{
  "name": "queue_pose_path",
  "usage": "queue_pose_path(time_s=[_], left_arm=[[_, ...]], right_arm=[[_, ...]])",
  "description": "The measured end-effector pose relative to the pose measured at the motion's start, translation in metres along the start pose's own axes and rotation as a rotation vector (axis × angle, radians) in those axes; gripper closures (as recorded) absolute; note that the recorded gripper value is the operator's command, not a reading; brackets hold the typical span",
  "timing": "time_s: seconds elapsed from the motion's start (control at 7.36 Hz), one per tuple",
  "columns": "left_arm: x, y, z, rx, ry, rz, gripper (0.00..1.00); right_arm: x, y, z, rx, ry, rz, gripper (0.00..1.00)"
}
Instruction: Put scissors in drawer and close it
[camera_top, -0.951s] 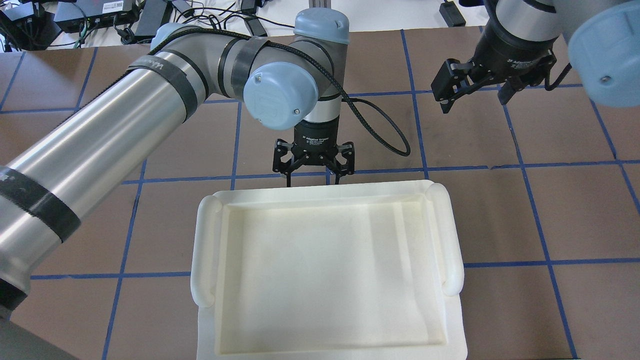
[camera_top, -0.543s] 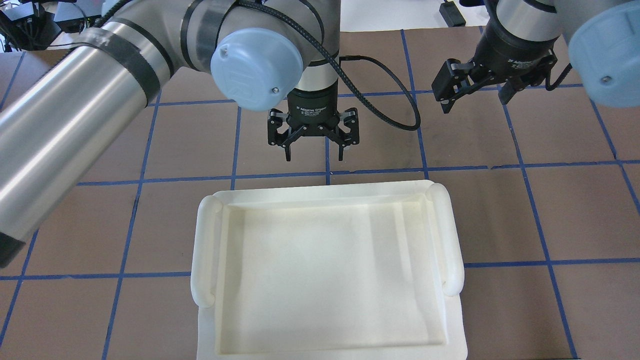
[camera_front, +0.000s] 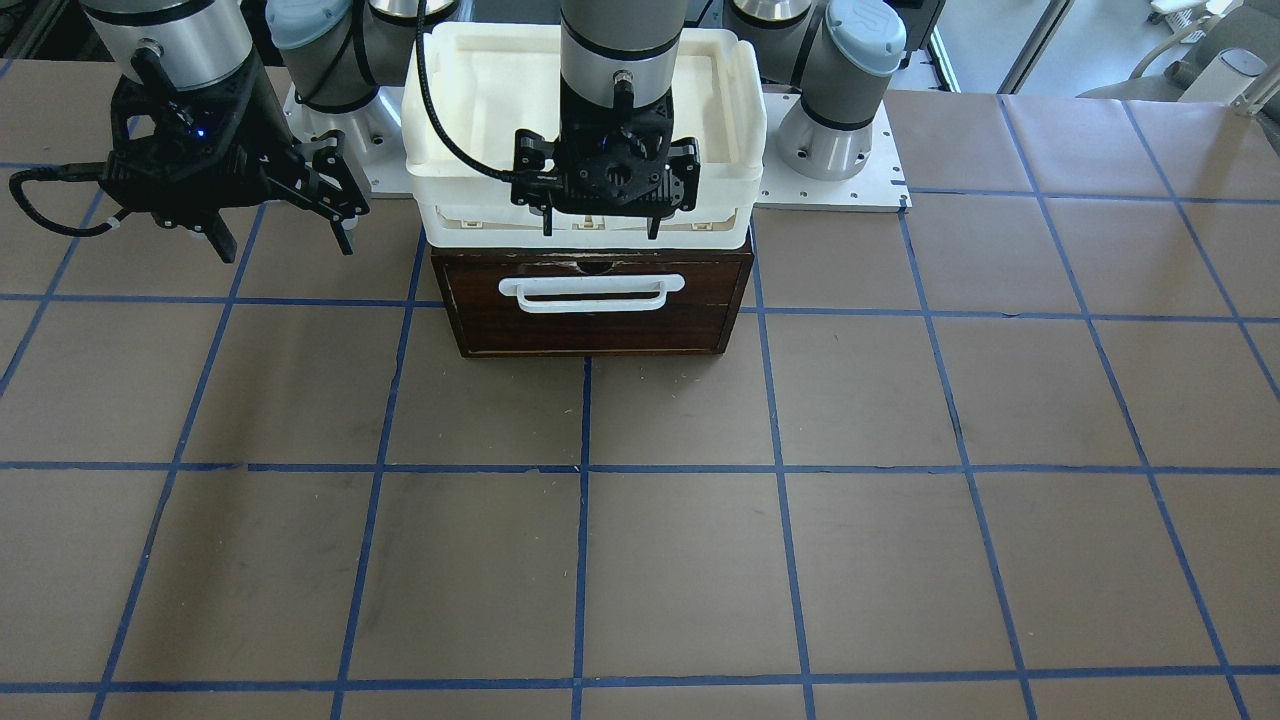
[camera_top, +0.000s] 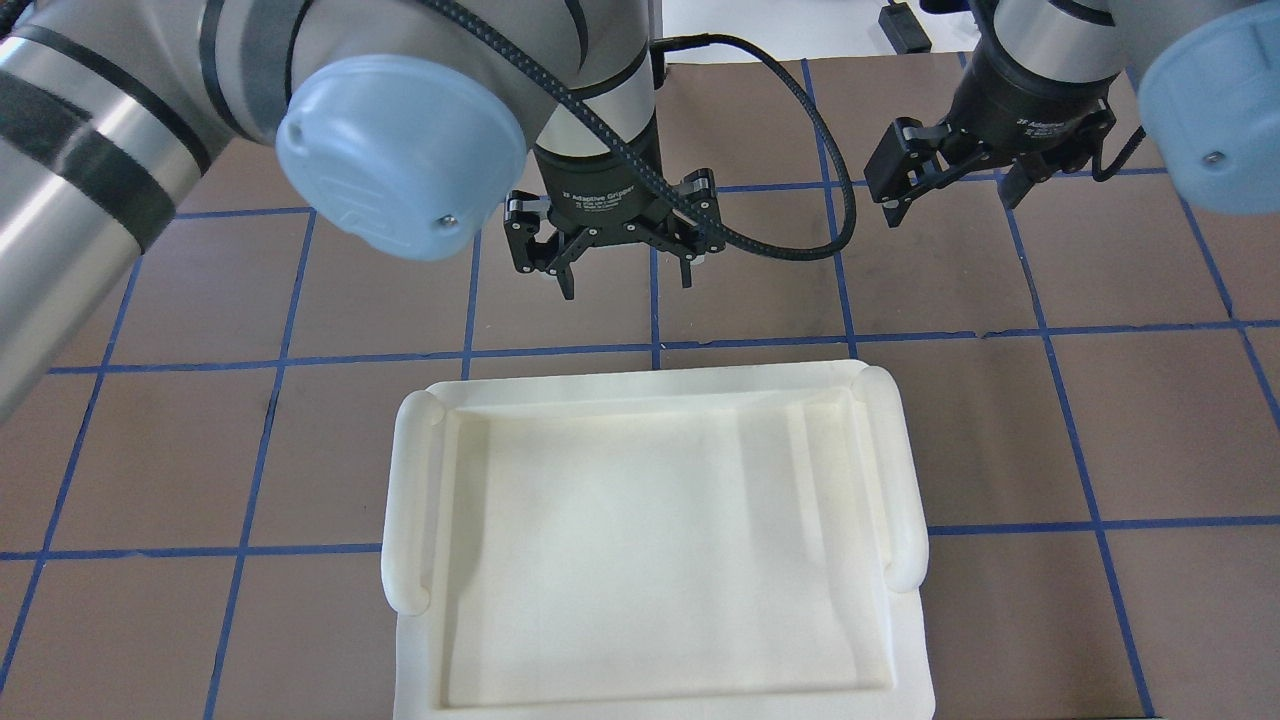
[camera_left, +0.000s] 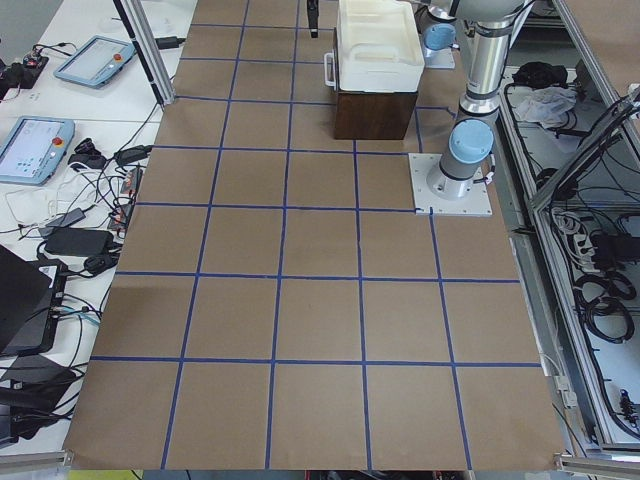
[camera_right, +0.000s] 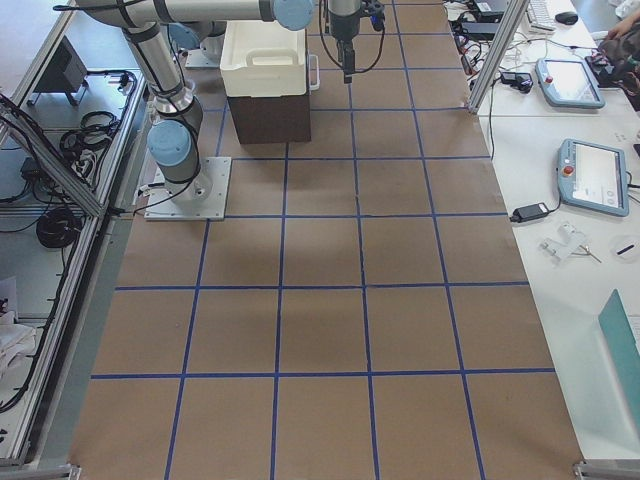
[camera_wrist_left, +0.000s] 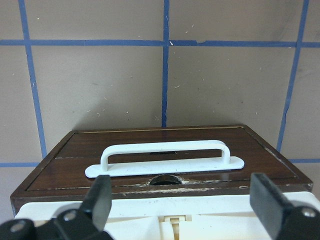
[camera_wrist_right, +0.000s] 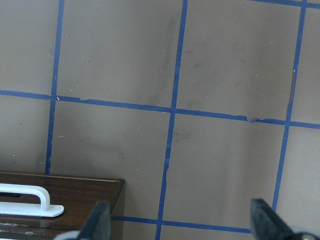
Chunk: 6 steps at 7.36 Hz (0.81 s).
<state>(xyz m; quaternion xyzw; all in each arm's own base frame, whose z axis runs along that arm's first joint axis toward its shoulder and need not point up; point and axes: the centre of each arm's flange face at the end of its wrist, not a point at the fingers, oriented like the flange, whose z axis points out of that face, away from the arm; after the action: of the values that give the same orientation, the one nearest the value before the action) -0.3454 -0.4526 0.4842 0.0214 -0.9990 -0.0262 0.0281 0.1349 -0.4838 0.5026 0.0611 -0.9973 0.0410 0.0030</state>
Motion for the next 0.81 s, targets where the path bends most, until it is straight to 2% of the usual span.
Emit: queue_pose_path(time_s=[0.27,0.54,0.81], left_arm=[[-0.039,0.007,-0.026,0.038,0.016,0.006,0.0],[-0.098,-0.006,-0.057,0.09,0.039,0.039,0.0],[-0.139,-0.015,-0.072,0.122,0.042,0.065,0.0]], right_arm=[[0.0,0.0,0.0,0.001,-0.001,0.001,0.0],[0.0,0.0,0.0,-0.001,-0.002,0.001,0.0],[-0.001,0.0,0.0,0.001,-0.01,0.004,0.0]])
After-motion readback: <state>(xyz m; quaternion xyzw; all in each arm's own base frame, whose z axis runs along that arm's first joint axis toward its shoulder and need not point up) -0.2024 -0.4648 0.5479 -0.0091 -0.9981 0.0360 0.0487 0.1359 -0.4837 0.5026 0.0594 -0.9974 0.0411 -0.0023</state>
